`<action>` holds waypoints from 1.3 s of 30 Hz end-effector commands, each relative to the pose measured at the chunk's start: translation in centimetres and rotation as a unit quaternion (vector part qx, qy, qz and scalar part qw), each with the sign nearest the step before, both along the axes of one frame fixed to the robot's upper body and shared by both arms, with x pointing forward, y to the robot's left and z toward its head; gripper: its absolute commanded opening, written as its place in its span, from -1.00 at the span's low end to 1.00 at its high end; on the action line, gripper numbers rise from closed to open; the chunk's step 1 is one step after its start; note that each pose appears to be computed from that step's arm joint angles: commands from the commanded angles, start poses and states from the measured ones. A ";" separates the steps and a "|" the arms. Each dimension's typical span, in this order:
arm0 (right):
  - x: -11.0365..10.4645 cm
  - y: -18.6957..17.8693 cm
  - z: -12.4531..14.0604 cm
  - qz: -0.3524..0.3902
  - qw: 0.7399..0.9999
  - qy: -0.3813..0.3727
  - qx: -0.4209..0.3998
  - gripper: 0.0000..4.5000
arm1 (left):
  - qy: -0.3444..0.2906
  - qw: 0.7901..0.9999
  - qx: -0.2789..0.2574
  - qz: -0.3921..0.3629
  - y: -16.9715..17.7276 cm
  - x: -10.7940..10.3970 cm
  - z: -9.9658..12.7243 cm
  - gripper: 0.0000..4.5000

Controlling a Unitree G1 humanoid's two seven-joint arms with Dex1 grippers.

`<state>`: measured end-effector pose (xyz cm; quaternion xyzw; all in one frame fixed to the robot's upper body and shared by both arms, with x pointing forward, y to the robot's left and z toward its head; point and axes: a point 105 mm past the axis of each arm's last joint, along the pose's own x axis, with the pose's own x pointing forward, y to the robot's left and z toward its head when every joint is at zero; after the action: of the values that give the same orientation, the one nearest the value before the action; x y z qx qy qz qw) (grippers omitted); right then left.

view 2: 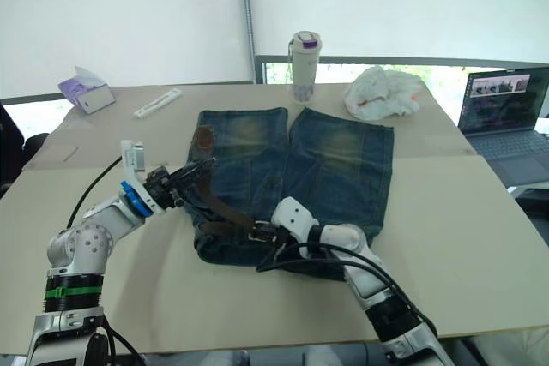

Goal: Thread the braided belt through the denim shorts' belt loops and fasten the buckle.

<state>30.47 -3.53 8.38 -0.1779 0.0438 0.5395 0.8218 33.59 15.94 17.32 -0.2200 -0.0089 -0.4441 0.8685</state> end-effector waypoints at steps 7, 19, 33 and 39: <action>0.2 1.1 -0.4 0.010 0.999 0.010 -0.046 -0.98 | -0.029 1.000 0.006 0.003 0.6 -0.3 1.2 -1.00; 0.3 1.4 -2.4 -0.017 0.992 0.063 -0.112 -0.98 | -0.059 0.998 -0.012 -0.020 -0.8 -0.7 3.5 -1.00; -0.1 1.0 -4.9 -0.035 0.977 0.104 -0.183 -0.98 | -0.099 0.984 -0.066 -0.135 -6.5 -3.4 9.6 -1.00; 0.2 1.3 -5.1 -0.043 0.979 0.098 -0.172 -0.98 | -0.078 0.983 -0.065 -0.151 -10.0 -3.2 8.9 -1.00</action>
<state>31.40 -0.90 8.13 -0.2579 0.1345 0.5175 0.8047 31.66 7.21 22.52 -0.2657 -0.0071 -0.5484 0.7929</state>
